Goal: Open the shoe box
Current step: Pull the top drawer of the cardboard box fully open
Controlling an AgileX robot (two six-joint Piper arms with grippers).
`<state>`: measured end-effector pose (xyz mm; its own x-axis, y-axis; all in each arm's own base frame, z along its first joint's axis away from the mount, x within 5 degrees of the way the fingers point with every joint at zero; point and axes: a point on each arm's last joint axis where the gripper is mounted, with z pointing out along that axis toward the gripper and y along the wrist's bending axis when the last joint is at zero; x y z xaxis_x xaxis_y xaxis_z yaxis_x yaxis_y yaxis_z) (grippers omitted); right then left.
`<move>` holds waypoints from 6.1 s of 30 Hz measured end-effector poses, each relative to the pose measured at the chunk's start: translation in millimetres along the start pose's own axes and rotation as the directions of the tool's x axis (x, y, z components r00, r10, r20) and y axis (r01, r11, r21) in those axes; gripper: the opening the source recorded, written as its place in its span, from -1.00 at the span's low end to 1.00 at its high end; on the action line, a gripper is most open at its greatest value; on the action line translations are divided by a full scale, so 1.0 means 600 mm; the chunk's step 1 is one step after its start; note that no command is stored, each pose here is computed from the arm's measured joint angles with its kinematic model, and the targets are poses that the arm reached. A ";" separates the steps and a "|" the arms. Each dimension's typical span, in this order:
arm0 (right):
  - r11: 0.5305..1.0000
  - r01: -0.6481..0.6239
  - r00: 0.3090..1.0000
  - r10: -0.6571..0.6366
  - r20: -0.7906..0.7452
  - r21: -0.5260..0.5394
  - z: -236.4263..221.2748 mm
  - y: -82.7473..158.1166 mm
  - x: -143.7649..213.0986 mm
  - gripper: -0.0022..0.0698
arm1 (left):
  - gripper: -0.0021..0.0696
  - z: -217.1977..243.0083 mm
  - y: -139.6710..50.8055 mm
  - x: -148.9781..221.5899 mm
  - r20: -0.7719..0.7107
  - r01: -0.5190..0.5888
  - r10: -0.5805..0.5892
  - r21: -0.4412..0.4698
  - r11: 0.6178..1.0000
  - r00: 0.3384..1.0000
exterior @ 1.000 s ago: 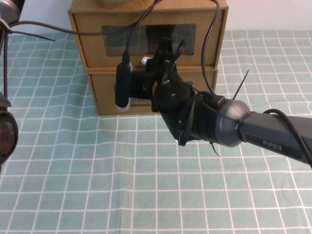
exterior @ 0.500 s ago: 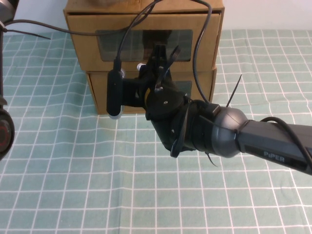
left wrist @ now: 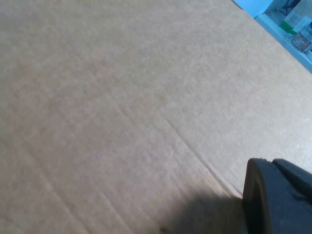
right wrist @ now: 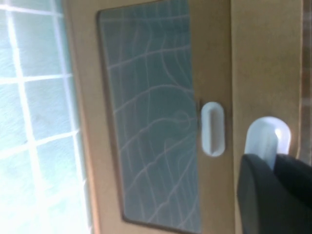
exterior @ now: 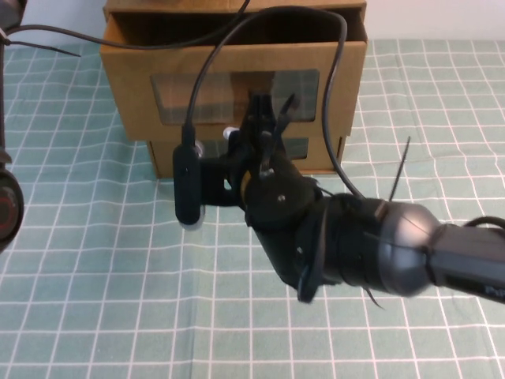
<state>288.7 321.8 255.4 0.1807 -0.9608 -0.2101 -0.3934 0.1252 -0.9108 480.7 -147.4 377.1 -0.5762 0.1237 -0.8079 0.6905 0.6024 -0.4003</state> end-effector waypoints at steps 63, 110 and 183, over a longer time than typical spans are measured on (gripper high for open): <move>0.831 -0.497 0.710 0.555 0.433 -0.249 -0.348 -0.157 0.047 -0.76 | -0.96 -0.216 -0.169 -0.097 0.216 -0.184 0.232 -0.220 0.958 0.949; 0.521 -0.820 0.455 0.844 0.282 -0.238 -0.557 -0.109 0.388 -0.98 | -0.96 -0.525 -0.428 0.382 0.107 -0.183 0.295 -0.574 0.798 0.950; 0.633 -0.689 0.588 0.773 0.238 -0.352 -0.480 0.030 0.358 -0.98 | -0.96 -0.345 -0.217 0.719 0.159 -0.075 0.274 -0.727 0.683 0.949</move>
<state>60.6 46.6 296.1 0.0166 -0.4099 -0.9120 -0.6911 0.6544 -0.3067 51.6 -9.1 170.0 -0.2880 0.1570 -0.9447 0.1972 0.9750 0.1020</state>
